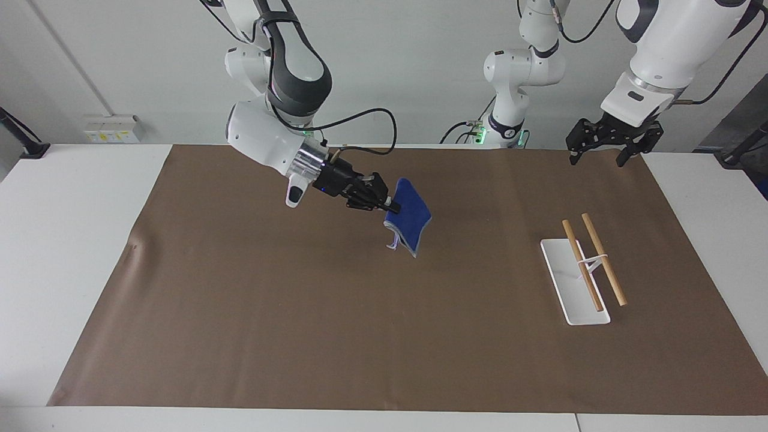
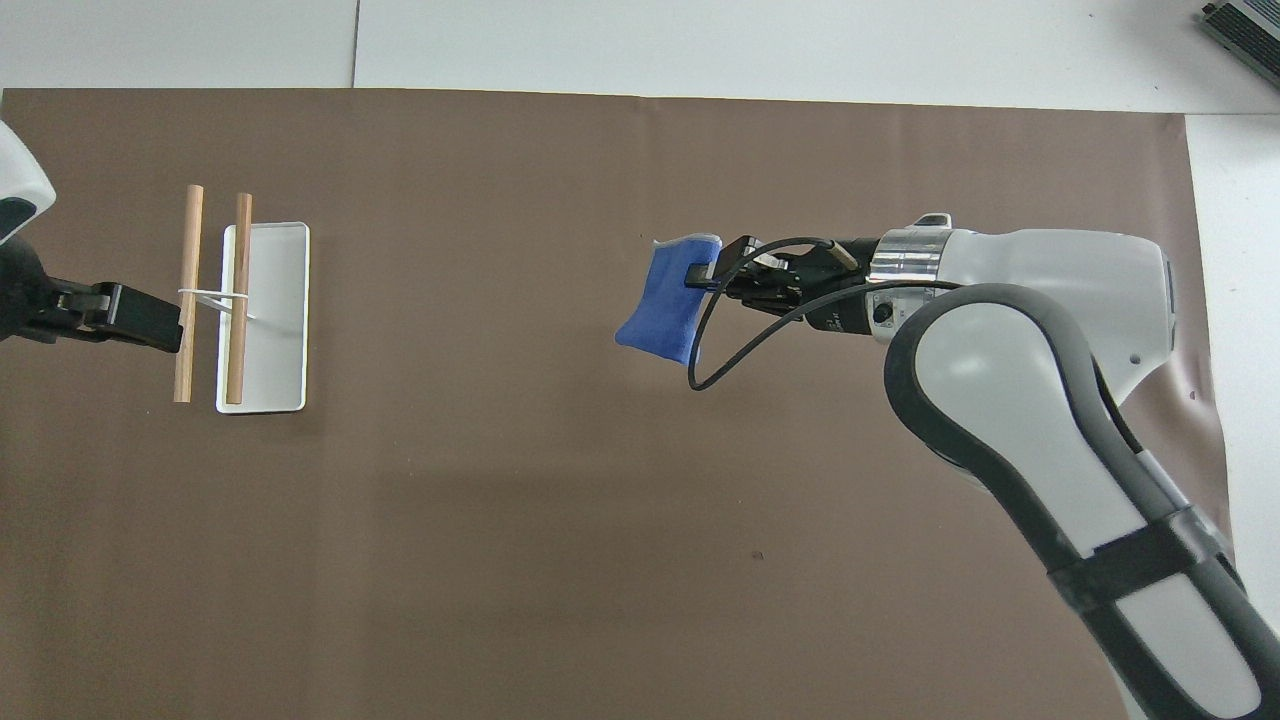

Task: Right arm passes towel to left arm to hang
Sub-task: 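Lift the blue towel with the right gripper toward the left gripper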

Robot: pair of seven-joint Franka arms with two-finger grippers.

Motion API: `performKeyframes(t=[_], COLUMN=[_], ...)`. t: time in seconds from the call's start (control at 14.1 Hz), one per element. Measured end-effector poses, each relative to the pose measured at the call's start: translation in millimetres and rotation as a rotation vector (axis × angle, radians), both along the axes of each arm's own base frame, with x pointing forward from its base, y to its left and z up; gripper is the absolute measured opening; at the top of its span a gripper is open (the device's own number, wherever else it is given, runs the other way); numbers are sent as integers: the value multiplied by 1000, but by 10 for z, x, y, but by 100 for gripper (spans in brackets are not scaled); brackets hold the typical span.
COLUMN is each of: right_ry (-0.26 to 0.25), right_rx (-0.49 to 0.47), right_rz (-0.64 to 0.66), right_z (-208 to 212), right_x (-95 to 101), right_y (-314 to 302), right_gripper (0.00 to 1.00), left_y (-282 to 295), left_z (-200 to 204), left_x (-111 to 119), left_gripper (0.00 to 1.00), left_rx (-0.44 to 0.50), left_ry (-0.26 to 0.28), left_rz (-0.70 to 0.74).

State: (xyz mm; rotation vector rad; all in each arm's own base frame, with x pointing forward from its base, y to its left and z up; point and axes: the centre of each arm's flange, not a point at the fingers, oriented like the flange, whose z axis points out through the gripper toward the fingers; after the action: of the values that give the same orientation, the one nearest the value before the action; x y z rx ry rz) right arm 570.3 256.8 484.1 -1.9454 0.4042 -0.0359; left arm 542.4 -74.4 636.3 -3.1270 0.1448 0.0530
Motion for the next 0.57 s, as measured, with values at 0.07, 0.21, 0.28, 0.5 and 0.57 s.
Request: performKeyframes(t=[0.07,0.21,0.28,0.5,0.57], right_ry=[10,18,19,7,7], right_rx=[51,144,181,217,218], right_rz=[-16,-44,-56,-53,-49], right_z=[37,88,111,153,160], right_x=[-20,-48,-60,-104,-119], right_y=[42,107,133,213,238], right_gripper=[3,3,3,3,3], left_y=[-57,-161,-206,-370,-465], left_z=[-6,-37,-73,-242,-295], left_x=[3,21,28,-22,-59], left_gripper=[100,100,100,100,100], left_rx=[-31,-106,-148,-267,-301], left_ry=[-3,-10,-10,12,20], left_rz=[26,97,149,352,419])
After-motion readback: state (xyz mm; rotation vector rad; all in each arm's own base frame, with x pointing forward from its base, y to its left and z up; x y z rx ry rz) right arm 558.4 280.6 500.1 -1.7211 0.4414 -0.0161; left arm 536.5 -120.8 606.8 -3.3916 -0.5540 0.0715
